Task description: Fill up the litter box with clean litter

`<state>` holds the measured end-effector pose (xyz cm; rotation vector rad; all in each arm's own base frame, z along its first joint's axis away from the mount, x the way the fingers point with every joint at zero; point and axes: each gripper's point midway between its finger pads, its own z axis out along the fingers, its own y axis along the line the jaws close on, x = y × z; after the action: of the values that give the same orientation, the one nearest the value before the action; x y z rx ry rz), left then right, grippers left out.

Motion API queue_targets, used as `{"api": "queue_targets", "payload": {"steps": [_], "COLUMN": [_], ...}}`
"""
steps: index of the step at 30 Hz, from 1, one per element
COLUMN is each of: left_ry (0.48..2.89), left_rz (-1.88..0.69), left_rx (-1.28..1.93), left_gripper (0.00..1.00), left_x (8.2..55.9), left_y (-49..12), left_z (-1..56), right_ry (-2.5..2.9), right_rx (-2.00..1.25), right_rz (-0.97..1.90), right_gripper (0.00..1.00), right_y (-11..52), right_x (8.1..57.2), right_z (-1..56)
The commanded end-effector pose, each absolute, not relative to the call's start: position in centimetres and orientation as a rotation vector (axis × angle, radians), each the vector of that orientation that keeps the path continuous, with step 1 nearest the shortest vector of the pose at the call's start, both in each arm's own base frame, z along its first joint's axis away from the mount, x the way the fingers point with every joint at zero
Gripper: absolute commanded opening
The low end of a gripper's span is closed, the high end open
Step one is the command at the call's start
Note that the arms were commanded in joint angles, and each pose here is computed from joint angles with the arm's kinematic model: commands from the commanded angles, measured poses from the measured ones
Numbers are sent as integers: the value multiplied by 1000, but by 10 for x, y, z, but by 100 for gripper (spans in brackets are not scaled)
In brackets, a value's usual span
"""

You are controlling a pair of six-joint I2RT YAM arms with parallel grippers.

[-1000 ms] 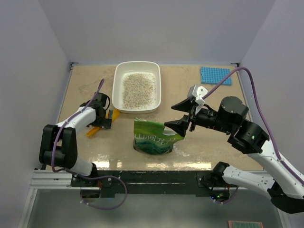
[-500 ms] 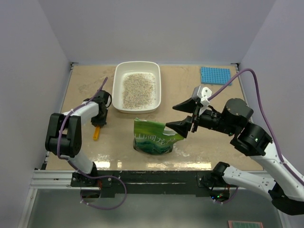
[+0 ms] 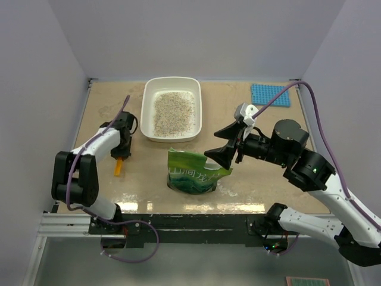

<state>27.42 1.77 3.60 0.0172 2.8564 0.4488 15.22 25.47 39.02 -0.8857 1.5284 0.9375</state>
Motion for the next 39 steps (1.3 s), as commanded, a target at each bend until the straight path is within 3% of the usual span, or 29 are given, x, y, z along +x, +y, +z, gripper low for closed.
{"api": "queue_targets", "payload": {"steps": [1,12,17,24,29,39], "left_ry": [2626,2192,1955,1656,1479,1459], "left_rz": [355,-381,-825,-1194,-1338,-1452], "left_rx": [-56,197,385,550,615,649], "left_gripper": [0,0,0,0,0,0], "left_x": [302,296,262,221,197,183], "left_y": [13,-84,-146,-191,-200,-211], "left_z": [123,289,345,407,430,444], "right_ry": [1559,1600,1521,1428,1389,1358], "right_rx": [-734,-656,-682,-757,-802,-865], "right_rz": [899,871,982,1165,1219,1250], "right_gripper": [75,77,82,83,83,84], "right_y": [248,244,245,263,289,345], "right_x": [169,179,158,134,143,182], "right_z": [413,440,473,495,498,504]}}
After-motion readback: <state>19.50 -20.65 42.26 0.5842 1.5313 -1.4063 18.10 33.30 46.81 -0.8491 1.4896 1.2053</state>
